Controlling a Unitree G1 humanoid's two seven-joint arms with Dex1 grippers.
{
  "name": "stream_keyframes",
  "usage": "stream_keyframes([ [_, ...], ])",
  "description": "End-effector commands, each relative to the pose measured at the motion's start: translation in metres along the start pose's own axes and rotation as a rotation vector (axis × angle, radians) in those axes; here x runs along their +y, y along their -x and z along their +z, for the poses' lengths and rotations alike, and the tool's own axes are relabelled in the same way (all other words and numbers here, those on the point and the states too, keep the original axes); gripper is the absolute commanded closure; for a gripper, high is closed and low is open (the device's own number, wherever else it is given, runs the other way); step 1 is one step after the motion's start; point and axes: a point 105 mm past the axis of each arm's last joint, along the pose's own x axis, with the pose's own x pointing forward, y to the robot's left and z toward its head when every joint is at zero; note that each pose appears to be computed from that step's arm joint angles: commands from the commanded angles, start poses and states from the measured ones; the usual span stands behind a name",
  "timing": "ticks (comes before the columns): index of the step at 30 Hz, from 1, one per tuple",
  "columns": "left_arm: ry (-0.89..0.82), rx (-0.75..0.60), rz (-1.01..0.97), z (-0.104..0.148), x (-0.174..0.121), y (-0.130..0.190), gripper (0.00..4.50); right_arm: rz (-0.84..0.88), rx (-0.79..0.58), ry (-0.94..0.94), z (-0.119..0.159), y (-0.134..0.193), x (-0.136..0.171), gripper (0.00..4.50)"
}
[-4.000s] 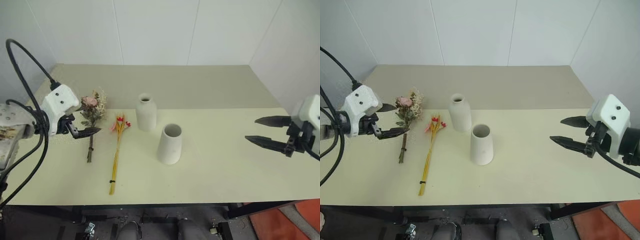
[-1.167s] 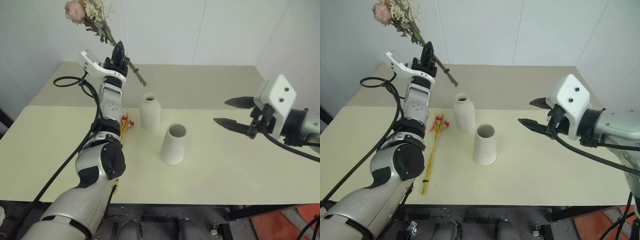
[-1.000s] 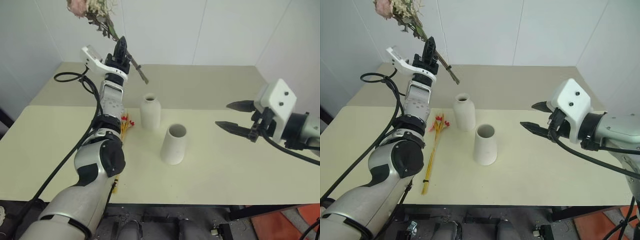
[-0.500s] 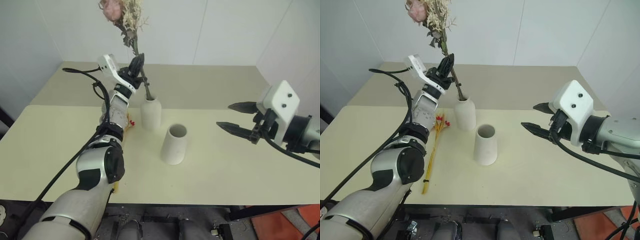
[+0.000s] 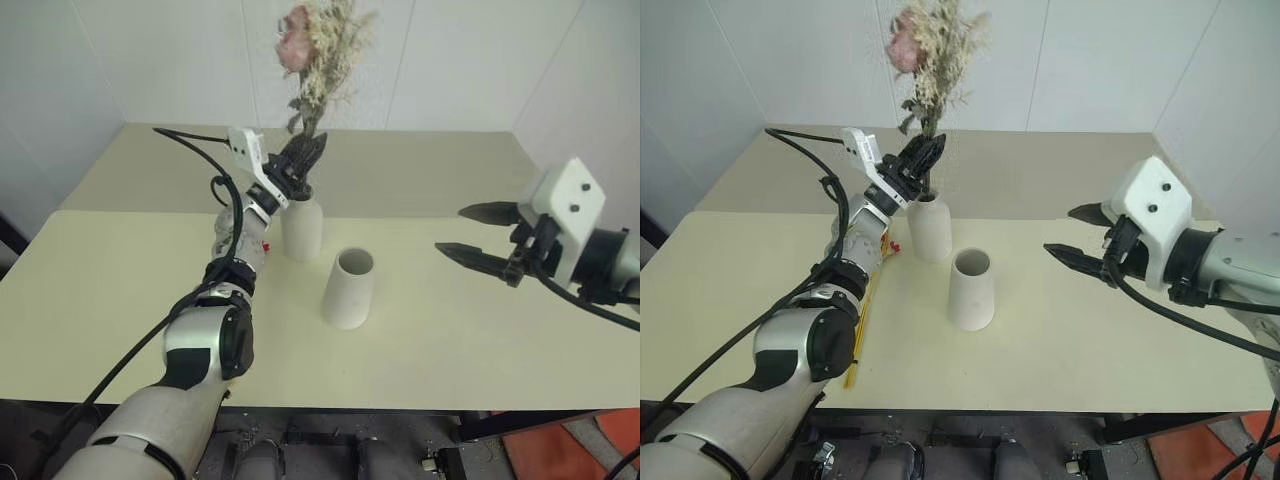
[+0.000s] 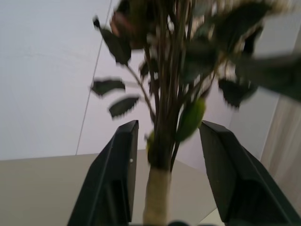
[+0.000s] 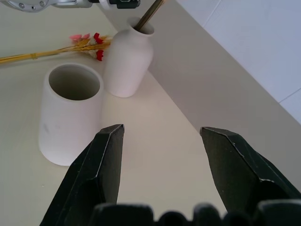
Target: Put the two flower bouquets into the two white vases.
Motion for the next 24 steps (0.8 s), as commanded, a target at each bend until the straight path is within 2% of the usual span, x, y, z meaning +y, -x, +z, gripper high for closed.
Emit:
stream_keyframes([
  [1,-0.078,-0.040,-0.049,0.017,-0.003,0.002,1.05,-0.022,-0.019,0.026,0.009,0.006,-0.005,1.35],
  [4,-0.088,-0.054,-0.056,0.021,-0.002,0.010,0.06,-0.021,-0.014,0.025,0.008,0.006,-0.005,1.35],
  [8,-0.095,-0.065,-0.049,0.033,0.002,0.031,0.02,-0.020,-0.014,0.025,0.007,0.006,-0.005,1.35],
  [12,-0.099,-0.003,-0.082,0.042,-0.006,0.063,0.02,-0.021,-0.008,0.018,0.006,0.008,-0.006,1.35],
  [16,-0.103,0.072,0.111,0.058,-0.007,0.087,0.02,-0.029,0.029,0.004,-0.002,0.015,-0.008,1.35],
  [17,-0.112,0.142,0.174,0.056,-0.007,0.090,0.02,-0.030,0.037,0.000,-0.004,0.016,-0.009,1.35],
  [21,-0.241,0.598,0.463,0.029,-0.010,0.108,0.02,-0.029,0.058,-0.008,-0.008,0.021,-0.014,1.35],
  [24,-0.148,0.838,0.500,0.016,-0.025,0.125,0.02,-0.016,0.085,-0.015,-0.010,0.023,-0.020,1.35],
])
